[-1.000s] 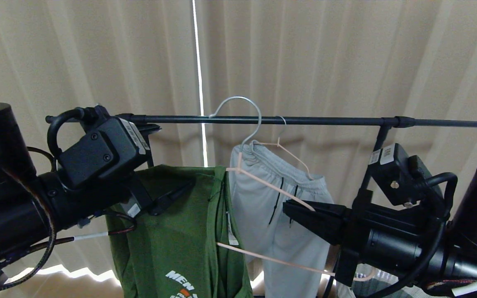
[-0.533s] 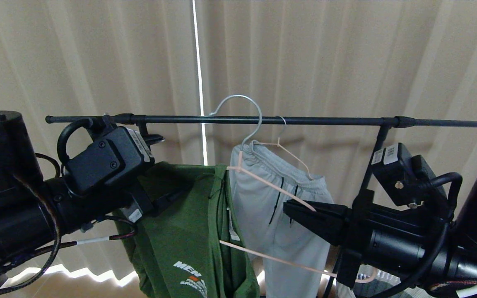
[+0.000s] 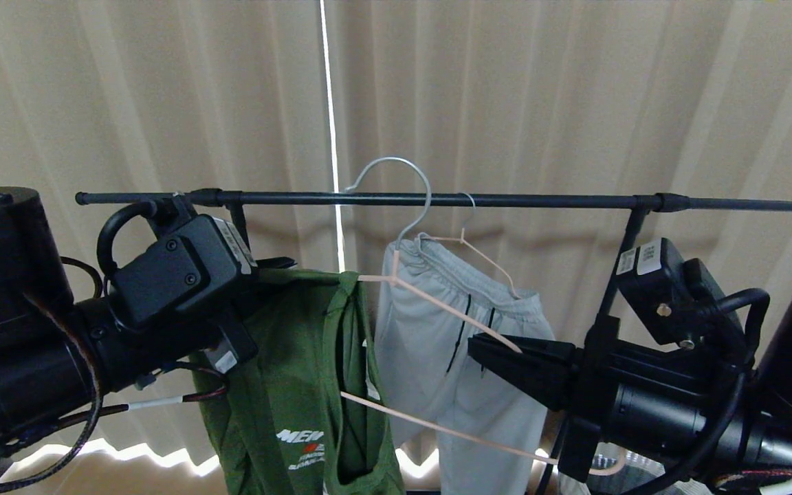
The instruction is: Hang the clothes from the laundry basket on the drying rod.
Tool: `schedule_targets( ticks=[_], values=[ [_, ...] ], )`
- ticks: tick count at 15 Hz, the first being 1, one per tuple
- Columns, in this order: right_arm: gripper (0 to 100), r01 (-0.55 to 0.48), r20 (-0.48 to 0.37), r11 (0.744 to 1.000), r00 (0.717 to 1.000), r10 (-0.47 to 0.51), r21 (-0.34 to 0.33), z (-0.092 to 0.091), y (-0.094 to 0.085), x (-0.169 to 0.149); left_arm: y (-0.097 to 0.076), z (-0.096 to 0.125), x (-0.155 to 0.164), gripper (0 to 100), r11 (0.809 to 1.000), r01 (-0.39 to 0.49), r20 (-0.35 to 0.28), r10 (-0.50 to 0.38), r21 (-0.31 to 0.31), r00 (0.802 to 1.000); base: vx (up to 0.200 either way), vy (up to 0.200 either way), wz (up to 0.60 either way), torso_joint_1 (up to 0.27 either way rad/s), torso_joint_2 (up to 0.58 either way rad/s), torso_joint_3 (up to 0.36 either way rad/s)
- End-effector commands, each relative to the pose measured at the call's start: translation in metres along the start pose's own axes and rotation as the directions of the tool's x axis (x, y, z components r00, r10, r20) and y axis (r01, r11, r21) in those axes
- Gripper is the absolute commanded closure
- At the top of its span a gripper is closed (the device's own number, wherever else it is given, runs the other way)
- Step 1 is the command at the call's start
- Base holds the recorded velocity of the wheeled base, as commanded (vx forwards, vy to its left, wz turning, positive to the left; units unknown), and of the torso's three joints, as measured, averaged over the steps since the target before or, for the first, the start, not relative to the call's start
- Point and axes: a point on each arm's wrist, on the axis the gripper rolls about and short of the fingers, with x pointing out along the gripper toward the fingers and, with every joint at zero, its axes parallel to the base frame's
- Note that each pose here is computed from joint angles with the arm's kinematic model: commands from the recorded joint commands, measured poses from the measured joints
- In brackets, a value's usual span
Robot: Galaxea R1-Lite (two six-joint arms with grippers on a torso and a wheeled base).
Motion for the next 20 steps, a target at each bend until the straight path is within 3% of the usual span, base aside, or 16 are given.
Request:
schedule_targets(
  ticks=[1, 4, 5, 8, 11, 12, 15, 16, 18, 20],
  values=[
    [100, 0.002, 0.0, 1.0, 1.0, -0.002, 0.0, 0.0, 0.0, 0.0, -0.001, -0.001, 0.0, 100, 1.0, 0.0, -0.003, 0.0, -0.002, 1.0, 0.0, 0.0, 0.0, 0.0, 0.0, 0.0],
    [100, 0.004, -0.01, 1.0, 1.0, -0.004, 0.0, -0.002, 0.0, 0.0, -0.002, -0.002, -0.001, 100, 1.0, -0.015, 0.006, 0.015, -0.002, 1.0, 0.0, 0.0, 0.0, 0.0, 0.0, 0.0],
    [0, 0.005, -0.008, 1.0, 1.0, -0.005, 0.0, -0.001, 0.0, 0.0, -0.002, -0.002, -0.002, 100, 1.0, -0.022, 0.008, 0.022, -0.002, 1.0, 0.0, 0.0, 0.0, 0.0, 0.0, 0.0],
    [0, 0.028, -0.005, 1.0, 1.0, -0.028, -0.001, -0.003, -0.004, -0.005, 0.002, -0.012, -0.004, 100, 0.991, -0.134, -0.11, 0.132, -0.012, 0.985, 0.0, 0.0, 0.0, 0.0, 0.0, 0.0],
    [0, 0.067, -0.02, 0.998, 0.998, -0.067, -0.019, -0.009, -0.012, -0.014, 0.007, -0.019, -0.01, 100, 0.975, -0.219, -0.186, 0.209, -0.031, 0.96, 0.0, 0.0, 0.0, 0.0, 0.0, 0.0],
    [0, 0.095, -0.043, 0.994, 0.994, -0.097, -0.05, -0.015, -0.018, -0.017, 0.01, -0.021, -0.012, 100, 0.962, -0.271, -0.23, 0.258, -0.027, 0.938, 0.0, 0.0, 0.0, 0.0, 0.0, 0.0],
    [0, 0.154, -0.118, 0.985, 0.979, -0.163, -0.083, -0.034, -0.024, -0.022, 0.011, -0.021, -0.013, 100, 0.931, -0.354, -0.284, 0.316, -0.089, 0.905, 0.0, 0.0, 0.0, 0.0, 0.0, 0.0],
    [0, 0.165, -0.133, 0.983, 0.976, -0.175, -0.084, -0.037, -0.024, -0.022, 0.011, -0.02, -0.014, 100, 0.924, -0.366, -0.289, 0.323, -0.107, 0.901, 0.0, 0.0, 0.0, 0.0, 0.0, 0.0],
    [0, 0.145, -0.173, 0.987, 0.972, -0.156, -0.076, -0.044, -0.02, -0.015, 0.008, -0.012, -0.013, 100, 0.916, -0.362, -0.257, 0.313, -0.17, 0.914, 0.0, 0.0, 0.0, 0.0, 0.0, 0.0],
    [0, 0.096, -0.186, 0.995, 0.978, -0.1, -0.034, -0.047, -0.005, -0.006, 0.005, -0.002, -0.013, 100, 0.909, -0.348, -0.216, 0.301, -0.23, 0.929, 0.0, 0.0, 0.0, 0.0, 0.0, 0.0]
  ],
)
